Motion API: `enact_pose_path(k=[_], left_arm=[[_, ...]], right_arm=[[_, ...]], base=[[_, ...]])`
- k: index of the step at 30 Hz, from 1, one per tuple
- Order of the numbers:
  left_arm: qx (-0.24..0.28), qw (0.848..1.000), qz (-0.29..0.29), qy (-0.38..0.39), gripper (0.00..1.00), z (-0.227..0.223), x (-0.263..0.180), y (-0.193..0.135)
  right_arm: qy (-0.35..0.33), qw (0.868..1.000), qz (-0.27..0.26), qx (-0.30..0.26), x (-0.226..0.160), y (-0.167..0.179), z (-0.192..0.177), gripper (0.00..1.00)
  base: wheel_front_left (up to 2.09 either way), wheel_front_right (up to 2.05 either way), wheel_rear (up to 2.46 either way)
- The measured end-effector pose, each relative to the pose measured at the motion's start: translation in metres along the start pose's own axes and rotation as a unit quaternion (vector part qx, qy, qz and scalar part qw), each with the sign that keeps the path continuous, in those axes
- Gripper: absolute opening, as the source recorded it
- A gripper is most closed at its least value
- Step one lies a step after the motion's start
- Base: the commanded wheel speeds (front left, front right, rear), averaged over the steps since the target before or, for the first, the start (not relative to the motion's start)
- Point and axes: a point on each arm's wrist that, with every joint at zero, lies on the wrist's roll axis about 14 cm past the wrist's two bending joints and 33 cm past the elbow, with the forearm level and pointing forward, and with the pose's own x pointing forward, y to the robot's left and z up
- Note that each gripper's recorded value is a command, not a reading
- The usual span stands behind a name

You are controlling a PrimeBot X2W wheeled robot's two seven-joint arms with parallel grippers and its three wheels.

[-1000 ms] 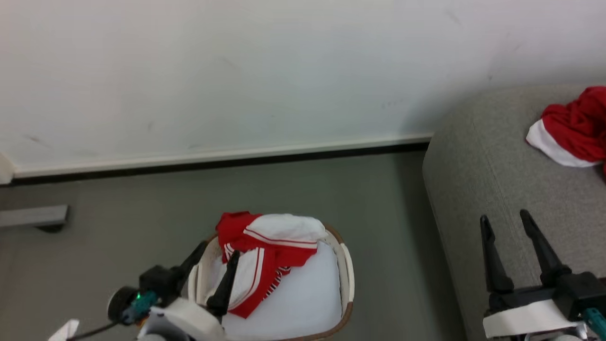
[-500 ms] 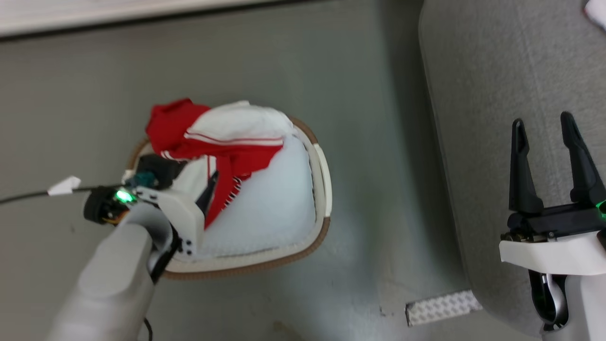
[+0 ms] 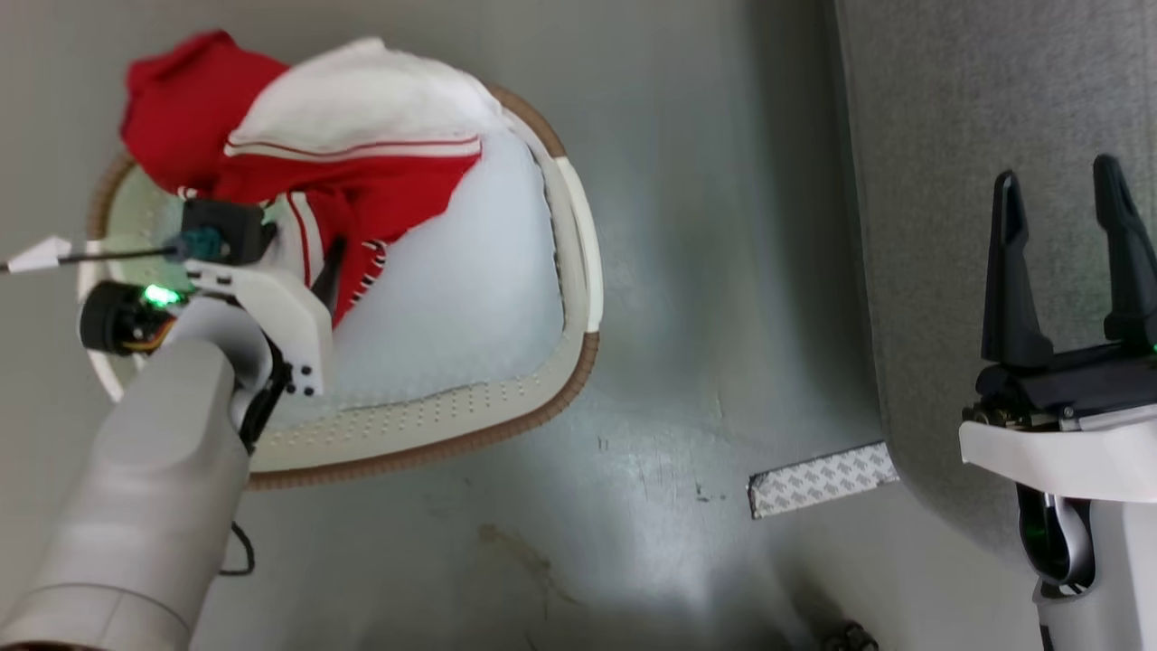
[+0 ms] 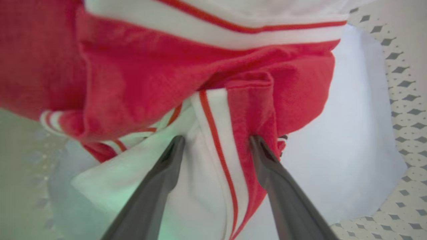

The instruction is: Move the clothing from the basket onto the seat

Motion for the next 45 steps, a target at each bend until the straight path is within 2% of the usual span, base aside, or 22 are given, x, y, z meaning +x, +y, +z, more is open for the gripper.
enact_pose_path(k=[3,4,5,6,11,17,28,36,40,45], left_arm=[[0.002,1.0,-0.004,0.007,1.0,-0.007,0.012,-0.001],[0.009,1.0,-0.007,0.012,0.76,-0.011,0.015,-0.002],[0.011,1.0,-0.009,0.015,0.3,-0.016,0.018,-0.003],[0.013,1.0,-0.011,0.015,0.0,-0.017,0.02,-0.005],[0.017,0.999,-0.026,0.009,0.0,-0.019,0.025,-0.016],[0.009,0.999,-0.034,-0.032,0.0,0.005,0.01,-0.027],[-0.03,0.99,-0.026,-0.136,0.0,0.068,-0.072,-0.045],[-0.037,0.964,-0.017,-0.261,0.0,0.128,-0.172,-0.057],[-0.042,0.941,-0.008,-0.335,0.0,0.155,-0.229,-0.063],[-0.034,0.915,-0.001,-0.401,0.0,0.167,-0.292,-0.077]], right_arm=[[0.008,1.0,-0.001,-0.003,0.003,-0.002,-0.009,1.0],[0.012,1.0,-0.002,-0.004,0.003,-0.002,-0.013,1.0],[0.015,1.0,-0.002,-0.005,0.003,-0.003,-0.015,1.0],[0.017,1.0,-0.003,-0.007,0.003,-0.004,-0.017,1.0],[0.023,1.0,-0.009,-0.007,0.0,-0.008,-0.021,1.0],[0.01,1.0,-0.006,0.0,-0.002,-0.004,-0.007,1.0],[-0.029,0.999,-0.009,0.017,-0.036,0.0,0.046,1.0],[-0.066,0.997,-0.008,0.026,-0.09,0.005,0.088,1.0],[-0.092,0.995,0.0,0.026,-0.117,0.012,0.108,1.0],[-0.116,0.993,0.01,0.026,-0.151,0.019,0.121,1.0]], base=[[0.0,0.0,0.0],[0.0,0.0,0.0],[0.0,0.0,0.0],[0.0,0.0,0.0],[0.0,0.0,0.0],[0.0,0.0,0.0],[0.0,0.0,0.0],[0.0,0.0,0.0],[0.0,0.0,0.0],[0.0,0.0,0.0]])
